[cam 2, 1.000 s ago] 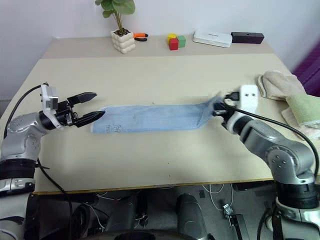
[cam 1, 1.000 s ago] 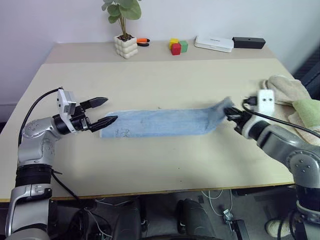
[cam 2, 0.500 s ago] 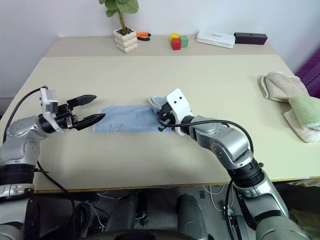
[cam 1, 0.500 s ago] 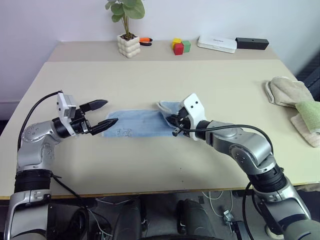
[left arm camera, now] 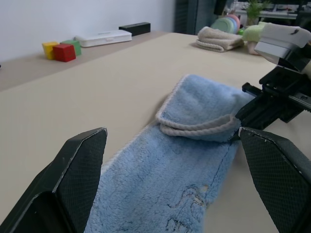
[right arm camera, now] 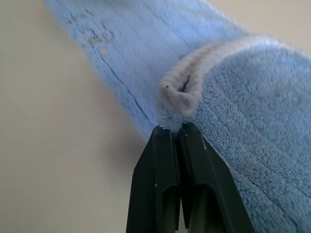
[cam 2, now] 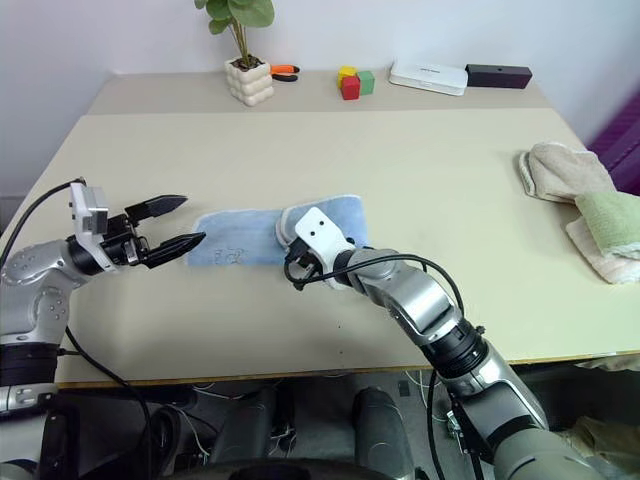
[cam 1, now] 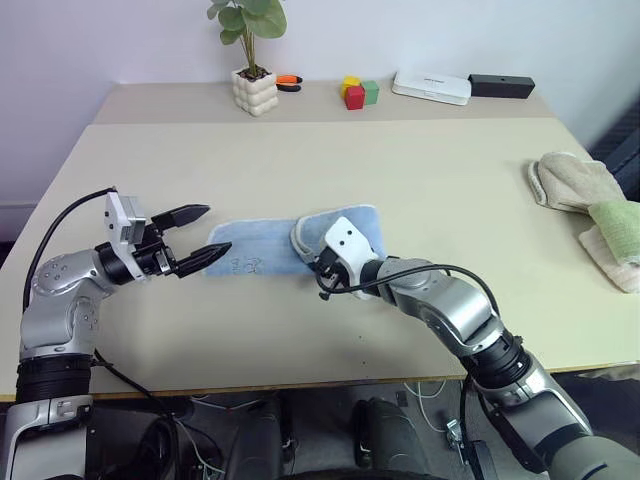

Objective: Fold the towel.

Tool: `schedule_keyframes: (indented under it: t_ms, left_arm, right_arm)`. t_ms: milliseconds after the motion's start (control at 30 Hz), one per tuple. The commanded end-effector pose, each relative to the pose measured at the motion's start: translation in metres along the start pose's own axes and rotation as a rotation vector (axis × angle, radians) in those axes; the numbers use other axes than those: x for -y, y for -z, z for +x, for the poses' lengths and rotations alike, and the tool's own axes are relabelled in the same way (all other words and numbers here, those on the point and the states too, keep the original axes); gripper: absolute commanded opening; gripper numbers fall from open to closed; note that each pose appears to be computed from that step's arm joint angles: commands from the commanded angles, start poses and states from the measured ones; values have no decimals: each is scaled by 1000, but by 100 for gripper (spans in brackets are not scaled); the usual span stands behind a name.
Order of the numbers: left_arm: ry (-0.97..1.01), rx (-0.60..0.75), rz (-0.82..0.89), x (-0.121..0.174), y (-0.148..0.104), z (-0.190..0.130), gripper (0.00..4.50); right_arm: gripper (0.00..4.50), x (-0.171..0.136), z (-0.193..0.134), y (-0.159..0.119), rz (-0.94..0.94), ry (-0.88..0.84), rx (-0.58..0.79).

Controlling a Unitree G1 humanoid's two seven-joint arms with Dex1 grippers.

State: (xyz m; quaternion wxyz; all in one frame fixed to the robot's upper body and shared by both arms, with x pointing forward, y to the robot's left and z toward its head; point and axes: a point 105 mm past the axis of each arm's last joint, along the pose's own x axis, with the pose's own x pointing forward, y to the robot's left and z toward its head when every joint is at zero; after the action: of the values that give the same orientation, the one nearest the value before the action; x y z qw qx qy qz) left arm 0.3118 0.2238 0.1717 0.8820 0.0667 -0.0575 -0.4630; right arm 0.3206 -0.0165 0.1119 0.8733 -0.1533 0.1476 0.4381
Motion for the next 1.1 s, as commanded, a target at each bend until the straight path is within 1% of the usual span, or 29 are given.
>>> schedule_keyframes:
  t_ms: [33, 67, 133, 167, 200, 233, 267, 300, 367, 433, 467, 533, 600, 633, 700, 733, 767, 800, 867, 900, 967, 1033, 1100]
  left_arm:
    - [-7, 33, 49, -3, -14, -1, 450]
    - [-5, 35, 49, -3, -15, 0, 450]
    - [-5, 36, 47, -3, -15, 0, 450]
    - [-1, 35, 45, -3, -15, 0, 450]
    - [3, 34, 43, -3, -14, 0, 450]
    - [5, 33, 41, -3, -14, 0, 450]
    - [12, 32, 39, -3, -14, 0, 450]
    - [17, 32, 37, -3, -14, 1, 450]
    - [20, 34, 40, -4, -14, 2, 450]
    - [20, 35, 43, -5, -14, 3, 450]
    - [20, 34, 44, -6, -14, 4, 450]
    - [21, 34, 47, -7, -13, 5, 450]
    - [24, 35, 48, -6, -13, 6, 450]
    - [24, 35, 48, -6, -14, 7, 450]
    - [25, 36, 48, -6, -14, 7, 450]
    - [25, 36, 48, -6, -14, 7, 450]
    - [26, 34, 47, -5, -13, 7, 450]
    - [27, 33, 46, -5, -13, 7, 450]
    - [26, 30, 47, -4, -12, 8, 450]
    - [26, 30, 48, -4, -12, 8, 450]
    - [21, 31, 49, -4, -12, 7, 450]
    - [19, 30, 51, -4, -13, 7, 450]
    - [12, 32, 51, -4, -13, 6, 450]
  right_arm:
    - [122, 11, 0, -22, 57, 51, 92]
    - [174, 11, -1, -25, 77, 49, 108]
    - [285, 4, -3, -25, 30, 15, 100]
    - [325, -4, -7, -22, 8, -44, 86]
    - [384, -9, -12, -19, -24, -82, 70]
    - [426, -12, -15, -17, -43, -106, 59]
    - [439, -9, -20, -18, -88, -115, 60]
    - [439, -3, -25, -26, -93, -110, 85]
    - [439, 12, -35, -45, -68, -92, 162]
    - [439, 20, -43, -60, -25, -101, 236]
    - [439, 31, -43, -62, -18, -52, 250]
    - [439, 54, -40, -57, -27, 73, 234]
    - [386, 76, -33, -43, 19, 185, 199]
    - [357, 81, -30, -38, 6, 215, 185]
    - [259, 84, -23, -33, -38, 249, 188]
    - [211, 84, -19, -31, -2, 253, 206]
    - [147, 86, -15, -27, 29, 269, 223]
    - [108, 88, -11, -21, 48, 290, 229]
    - [2, 88, -3, -4, 46, 317, 217]
    - [2, 89, 0, 7, 37, 341, 206]
    - [2, 88, 4, 19, 20, 364, 199]
    - [2, 86, 7, 26, 44, 356, 207]
    - [2, 76, 14, 47, 92, 316, 160]
